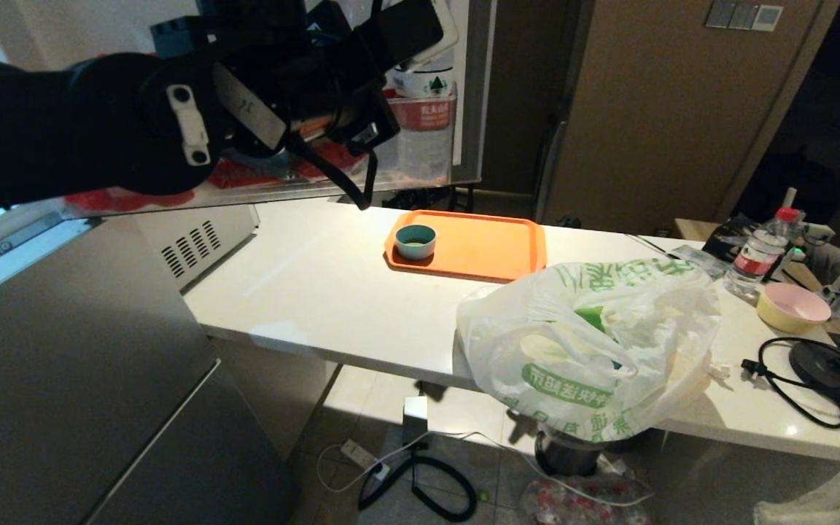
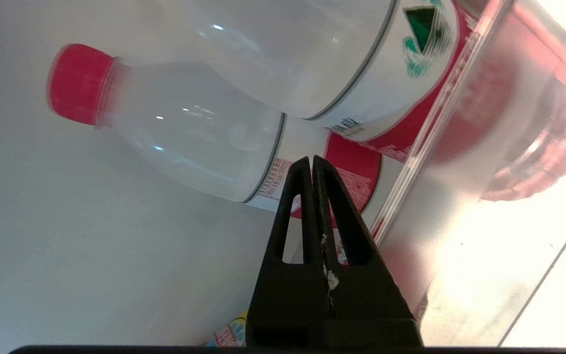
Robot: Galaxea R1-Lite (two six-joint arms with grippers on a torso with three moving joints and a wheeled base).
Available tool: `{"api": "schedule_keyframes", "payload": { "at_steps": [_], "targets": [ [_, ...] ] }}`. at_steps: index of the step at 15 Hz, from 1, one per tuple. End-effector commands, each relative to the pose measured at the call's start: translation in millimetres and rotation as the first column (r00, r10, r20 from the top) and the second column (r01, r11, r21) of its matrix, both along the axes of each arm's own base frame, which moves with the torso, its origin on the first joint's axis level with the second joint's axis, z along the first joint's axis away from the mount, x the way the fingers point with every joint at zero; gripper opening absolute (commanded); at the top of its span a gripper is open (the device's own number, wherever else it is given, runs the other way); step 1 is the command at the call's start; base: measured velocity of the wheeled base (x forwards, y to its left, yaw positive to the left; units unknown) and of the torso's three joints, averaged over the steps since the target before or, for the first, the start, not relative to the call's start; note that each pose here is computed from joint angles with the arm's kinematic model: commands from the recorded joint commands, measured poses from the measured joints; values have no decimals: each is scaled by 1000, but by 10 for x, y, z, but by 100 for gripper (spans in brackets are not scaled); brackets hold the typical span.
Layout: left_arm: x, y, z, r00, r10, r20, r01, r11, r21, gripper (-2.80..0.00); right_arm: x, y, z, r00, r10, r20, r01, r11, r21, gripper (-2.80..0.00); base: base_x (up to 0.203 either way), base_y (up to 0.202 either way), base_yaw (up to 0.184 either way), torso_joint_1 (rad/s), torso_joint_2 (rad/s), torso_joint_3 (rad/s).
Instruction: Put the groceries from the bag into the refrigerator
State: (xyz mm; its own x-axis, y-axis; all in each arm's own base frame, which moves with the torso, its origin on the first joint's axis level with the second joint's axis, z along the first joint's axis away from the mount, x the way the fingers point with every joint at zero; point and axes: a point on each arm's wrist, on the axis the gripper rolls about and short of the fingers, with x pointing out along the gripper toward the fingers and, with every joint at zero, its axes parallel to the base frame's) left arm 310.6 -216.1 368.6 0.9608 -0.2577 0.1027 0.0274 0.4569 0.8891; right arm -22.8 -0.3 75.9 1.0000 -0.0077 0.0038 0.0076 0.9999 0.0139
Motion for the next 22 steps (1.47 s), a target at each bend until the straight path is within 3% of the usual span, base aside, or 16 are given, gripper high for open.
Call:
{"api": "schedule_keyframes", "payload": {
  "at_steps": [1,7,14,22],
  "targets": [
    [-15,1,-18,1000,0,-22,0,1000,25,-280,1,0,1,1000,0,-1,0,1000,0,-280,0,0,0,0,0,0],
    [-157,102,-8,994,6,-112,6,994,113,-280,1,0,1,1000,1,-1,-1,1000,0,-280,0,0,0,0,0,0],
    [-201,139,7,992,14,-129,3,992,128,-280,1,0,1,1000,0,-1,0,1000,2,-280,0,0,0,0,0,0],
    [-308,260,33,984,35,-176,-1,982,189,-280,1,0,1,1000,0,-1,0,1000,2,-280,0,0,0,0,0,0]
  ]
}}
